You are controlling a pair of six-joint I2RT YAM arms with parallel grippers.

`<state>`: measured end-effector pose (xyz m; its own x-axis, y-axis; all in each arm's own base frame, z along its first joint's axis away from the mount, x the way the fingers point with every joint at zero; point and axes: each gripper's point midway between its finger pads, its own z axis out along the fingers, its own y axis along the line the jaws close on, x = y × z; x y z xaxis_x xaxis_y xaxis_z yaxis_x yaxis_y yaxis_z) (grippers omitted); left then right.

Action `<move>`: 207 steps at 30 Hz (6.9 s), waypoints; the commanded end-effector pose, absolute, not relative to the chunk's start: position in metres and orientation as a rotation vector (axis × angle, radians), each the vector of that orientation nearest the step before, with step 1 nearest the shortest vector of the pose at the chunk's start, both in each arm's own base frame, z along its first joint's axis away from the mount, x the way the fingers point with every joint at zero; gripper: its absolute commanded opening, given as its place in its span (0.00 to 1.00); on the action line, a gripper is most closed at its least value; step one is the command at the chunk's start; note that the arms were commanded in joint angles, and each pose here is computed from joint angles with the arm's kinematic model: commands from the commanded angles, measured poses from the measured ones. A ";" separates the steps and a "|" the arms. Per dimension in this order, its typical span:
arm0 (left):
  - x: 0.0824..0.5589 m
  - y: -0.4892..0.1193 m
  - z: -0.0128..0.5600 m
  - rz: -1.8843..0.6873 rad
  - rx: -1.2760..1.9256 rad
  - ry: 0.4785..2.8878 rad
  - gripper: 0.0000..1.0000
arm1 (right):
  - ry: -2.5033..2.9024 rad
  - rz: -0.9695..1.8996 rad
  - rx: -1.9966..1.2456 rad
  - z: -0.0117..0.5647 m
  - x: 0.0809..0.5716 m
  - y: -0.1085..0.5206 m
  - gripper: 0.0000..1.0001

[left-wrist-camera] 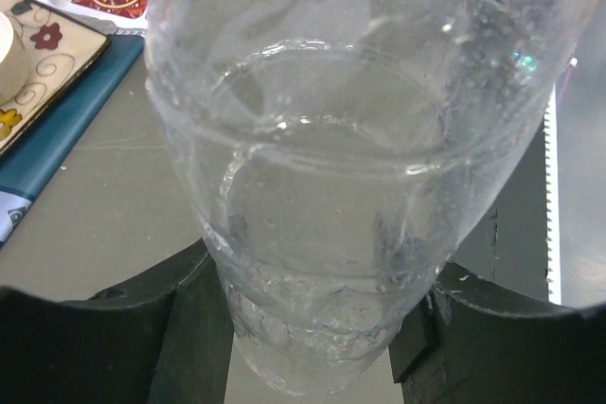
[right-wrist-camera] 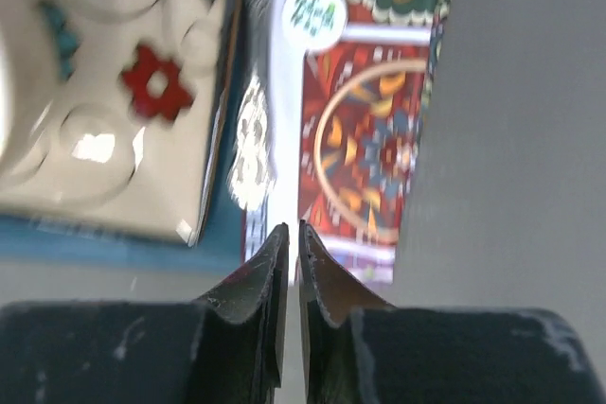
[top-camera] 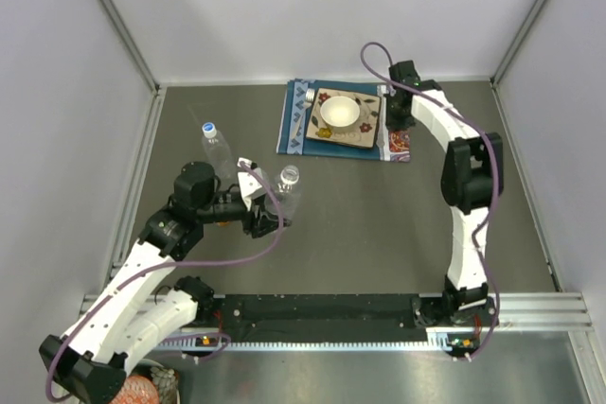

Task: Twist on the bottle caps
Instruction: Pick up the bottle cap from the center of the board, then screw the bottle cap onto the plastic bottle.

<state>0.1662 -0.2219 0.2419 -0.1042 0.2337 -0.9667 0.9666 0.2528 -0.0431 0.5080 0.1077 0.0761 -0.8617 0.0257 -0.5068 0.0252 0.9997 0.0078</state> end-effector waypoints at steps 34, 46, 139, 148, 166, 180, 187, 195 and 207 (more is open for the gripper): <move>0.156 -0.226 0.255 -0.994 1.200 1.496 0.02 | 2.338 -0.064 -0.149 0.085 0.579 0.122 0.57; 0.157 -0.225 0.251 -0.987 1.197 1.507 0.02 | 2.411 -0.065 -0.076 0.072 0.573 0.114 0.54; 0.150 -0.214 0.220 -0.931 1.219 1.535 0.03 | 2.422 0.033 -0.064 0.147 0.500 0.125 0.22; 0.145 -0.211 0.209 -0.925 1.229 1.536 0.04 | 2.329 0.257 -0.203 0.213 0.424 0.169 0.20; 0.140 -0.212 0.185 -0.925 1.340 1.520 0.04 | 1.814 1.030 -1.038 0.383 0.196 0.278 0.24; 0.118 -0.212 0.208 -1.001 1.424 1.471 0.07 | 1.770 1.021 -1.450 0.380 0.135 0.328 0.25; 0.116 -0.209 0.206 -0.988 1.444 1.486 0.07 | 1.772 0.956 -1.525 0.372 0.123 0.334 0.26; 0.115 -0.209 0.208 -0.995 1.445 1.485 0.07 | 1.762 0.951 -1.569 0.367 0.116 0.343 0.26; 0.115 -0.210 0.209 -0.993 1.440 1.490 0.07 | 1.728 0.981 -1.589 0.367 0.110 0.354 0.25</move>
<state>0.1142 -0.2052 0.1897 -0.0657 0.3864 -0.9200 0.9971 0.0616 -0.0454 0.1165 0.3473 0.3481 -0.1617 -0.6029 -0.7813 -0.9855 0.0578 0.1594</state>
